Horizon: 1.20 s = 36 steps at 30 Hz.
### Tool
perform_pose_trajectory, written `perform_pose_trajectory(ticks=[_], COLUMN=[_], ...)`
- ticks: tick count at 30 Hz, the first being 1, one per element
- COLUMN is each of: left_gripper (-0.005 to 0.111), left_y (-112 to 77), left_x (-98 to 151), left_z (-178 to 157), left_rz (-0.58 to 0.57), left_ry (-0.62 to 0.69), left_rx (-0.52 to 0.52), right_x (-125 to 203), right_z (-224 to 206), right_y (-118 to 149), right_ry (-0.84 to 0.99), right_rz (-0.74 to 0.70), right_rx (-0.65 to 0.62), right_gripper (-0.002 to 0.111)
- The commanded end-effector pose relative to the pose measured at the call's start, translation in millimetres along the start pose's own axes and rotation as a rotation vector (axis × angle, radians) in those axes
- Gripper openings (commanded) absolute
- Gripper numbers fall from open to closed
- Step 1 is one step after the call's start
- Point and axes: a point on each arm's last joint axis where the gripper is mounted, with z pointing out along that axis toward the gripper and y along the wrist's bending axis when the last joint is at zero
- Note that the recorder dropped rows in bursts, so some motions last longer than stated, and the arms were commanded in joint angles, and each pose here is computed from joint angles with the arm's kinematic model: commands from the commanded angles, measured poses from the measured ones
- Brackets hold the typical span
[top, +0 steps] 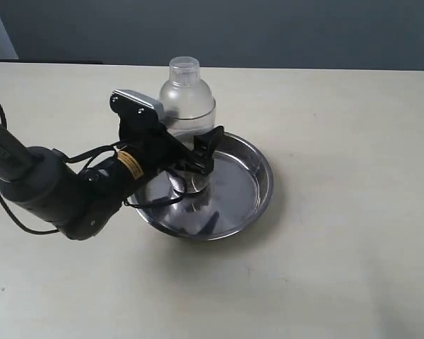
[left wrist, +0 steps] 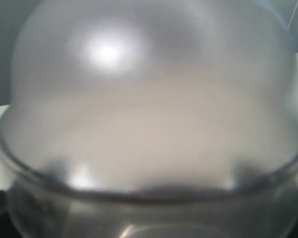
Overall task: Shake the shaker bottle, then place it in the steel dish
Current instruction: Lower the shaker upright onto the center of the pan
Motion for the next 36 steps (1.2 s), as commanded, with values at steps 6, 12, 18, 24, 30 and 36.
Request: perform_pose_trajectory(ticks=[6, 12, 18, 24, 30, 36], left_gripper=[0.000, 0.000, 0.014, 0.053, 0.086, 0.095], left_y=[-0.6, -12.6, -16.7, -16.7, -15.3, -12.9], left_x=[-6, -4, -3, -3, -3, -3], left_z=[3, 2, 1, 1, 2, 2], left_rz=[0.043, 0.085, 0.103, 0.103, 0.097, 0.090], left_ry=[-0.057, -0.039, -0.033, -0.033, -0.032, -0.023], left_rx=[0.016, 0.148, 0.193, 0.193, 0.178, 0.151], right_x=[-1, -1, -1, -1, -1, -1], right_z=[0, 0, 0, 0, 0, 0], right_y=[0, 0, 0, 0, 0, 0], right_ry=[-0.015, -0.015, -0.015, -0.015, -0.015, -0.015], right_rz=[-0.002, -0.002, -0.002, -0.002, -0.002, -0.002], right_rx=[-0.003, -0.003, -0.003, -0.003, -0.003, -0.003], right_gripper=[-0.001, -0.001, -0.001, -0.001, -0.001, -0.001])
